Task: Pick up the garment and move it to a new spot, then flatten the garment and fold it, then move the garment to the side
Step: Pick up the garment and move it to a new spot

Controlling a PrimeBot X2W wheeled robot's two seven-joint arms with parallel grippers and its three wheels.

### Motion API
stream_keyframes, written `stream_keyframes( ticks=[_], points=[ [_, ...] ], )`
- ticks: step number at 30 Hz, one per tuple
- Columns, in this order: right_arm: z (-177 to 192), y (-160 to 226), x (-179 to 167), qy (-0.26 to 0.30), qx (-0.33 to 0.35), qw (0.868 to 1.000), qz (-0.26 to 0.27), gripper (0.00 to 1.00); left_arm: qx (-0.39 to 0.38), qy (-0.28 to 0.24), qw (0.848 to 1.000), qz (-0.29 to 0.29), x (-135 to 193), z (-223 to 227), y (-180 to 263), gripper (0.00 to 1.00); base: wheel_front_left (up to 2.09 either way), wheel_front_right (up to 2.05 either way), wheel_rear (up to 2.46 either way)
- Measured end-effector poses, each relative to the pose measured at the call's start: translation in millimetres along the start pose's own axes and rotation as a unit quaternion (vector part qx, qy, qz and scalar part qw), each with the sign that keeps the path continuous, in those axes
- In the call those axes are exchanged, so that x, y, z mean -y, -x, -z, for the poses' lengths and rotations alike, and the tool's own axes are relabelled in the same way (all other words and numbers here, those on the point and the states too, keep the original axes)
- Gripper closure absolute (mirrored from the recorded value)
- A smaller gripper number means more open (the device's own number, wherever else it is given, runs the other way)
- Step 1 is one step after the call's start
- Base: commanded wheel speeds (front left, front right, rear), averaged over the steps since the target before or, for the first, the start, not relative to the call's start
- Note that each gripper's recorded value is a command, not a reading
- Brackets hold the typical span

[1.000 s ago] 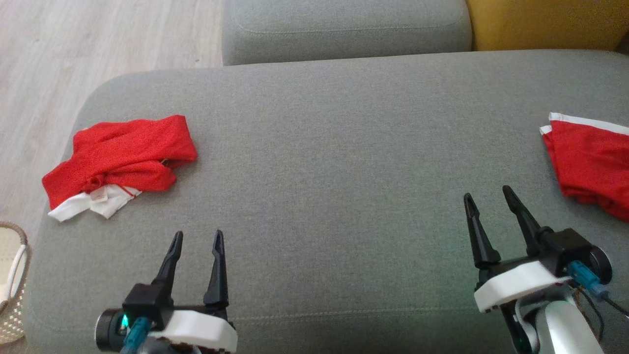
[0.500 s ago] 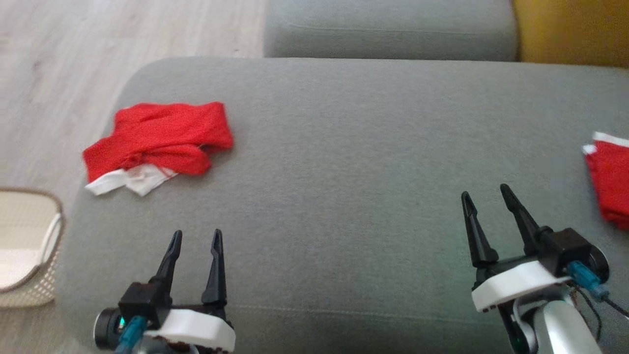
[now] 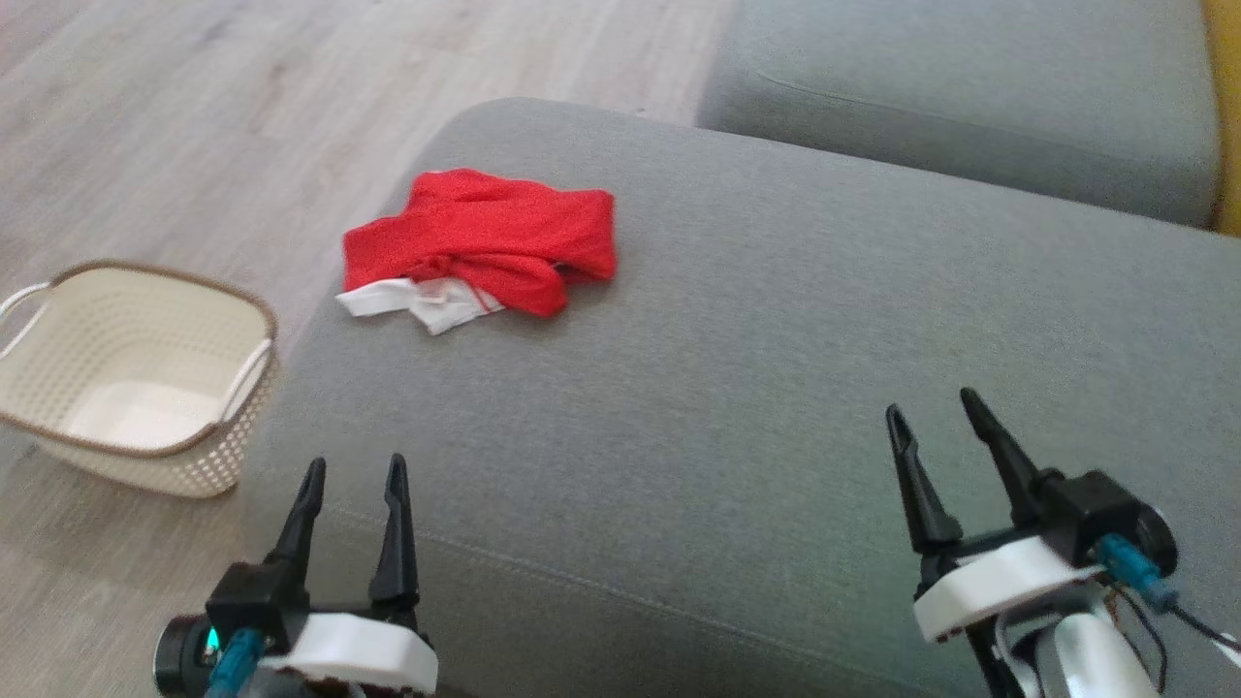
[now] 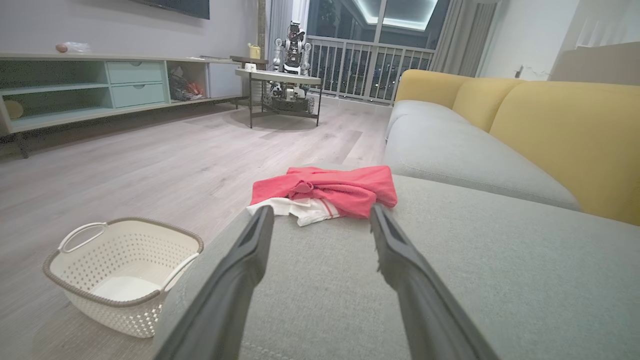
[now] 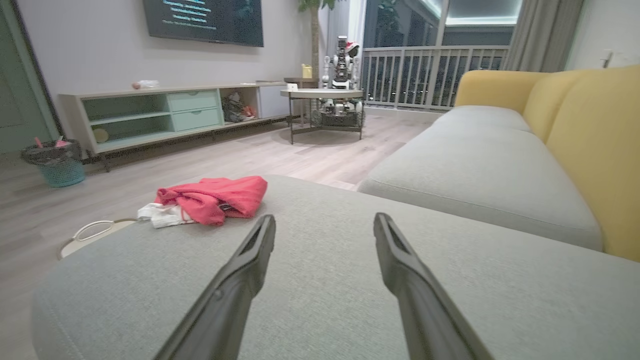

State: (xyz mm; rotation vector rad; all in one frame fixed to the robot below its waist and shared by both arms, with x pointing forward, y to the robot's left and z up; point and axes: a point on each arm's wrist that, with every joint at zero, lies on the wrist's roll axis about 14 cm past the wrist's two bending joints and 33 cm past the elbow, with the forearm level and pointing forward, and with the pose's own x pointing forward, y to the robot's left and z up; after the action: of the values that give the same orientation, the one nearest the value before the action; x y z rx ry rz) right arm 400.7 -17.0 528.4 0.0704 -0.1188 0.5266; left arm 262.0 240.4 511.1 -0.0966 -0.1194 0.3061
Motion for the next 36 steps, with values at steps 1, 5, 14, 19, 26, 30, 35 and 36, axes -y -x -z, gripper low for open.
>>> stream_keyframes(
  ticks=[1, 5, 14, 19, 26, 30, 35, 36],
  points=[
    [2, -1, -6, -0.001, -0.002, 1.000, -0.009, 0.00, 0.000, -0.001, 1.000, -0.005, -3, 0, 3, 0.00, 0.00, 0.00, 0.00],
    [7, -4, -25, -0.003, -0.011, 0.999, -0.036, 0.00, -0.001, -0.002, 1.000, -0.028, -18, 0, 14, 0.00, 0.00, 0.00, 0.00],
    [7, -6, -33, -0.010, -0.011, 0.999, -0.047, 0.00, 0.002, -0.006, 0.999, -0.046, -32, -1, 22, 0.00, 0.00, 0.00, 0.00],
    [9, -4, -28, -0.016, -0.013, 0.999, -0.038, 0.00, 0.009, -0.015, 0.998, -0.058, -44, -6, 19, 0.00, 0.00, 0.00, 0.00],
    [20, -5, -15, -0.018, -0.024, 0.999, -0.024, 0.00, 0.000, -0.009, 0.997, -0.073, -66, -4, 5, 0.00, 0.00, 0.00, 0.00],
    [24, -19, -8, -0.008, -0.020, 1.000, -0.022, 0.00, -0.010, -0.005, 0.998, -0.064, -71, 0, -27, 0.00, 0.00, 0.00, 0.00],
    [22, -46, 0, 0.008, -0.004, 1.000, -0.025, 0.00, -0.045, -0.018, 0.997, -0.068, -89, 9, -78, 0.00, 0.00, 0.00, 0.00],
    [22, -52, 3, 0.010, -0.002, 1.000, -0.024, 0.00, -0.056, -0.017, 0.996, -0.069, -93, 12, -90, 0.00, 0.00, 0.00, 0.00]
  ],
)
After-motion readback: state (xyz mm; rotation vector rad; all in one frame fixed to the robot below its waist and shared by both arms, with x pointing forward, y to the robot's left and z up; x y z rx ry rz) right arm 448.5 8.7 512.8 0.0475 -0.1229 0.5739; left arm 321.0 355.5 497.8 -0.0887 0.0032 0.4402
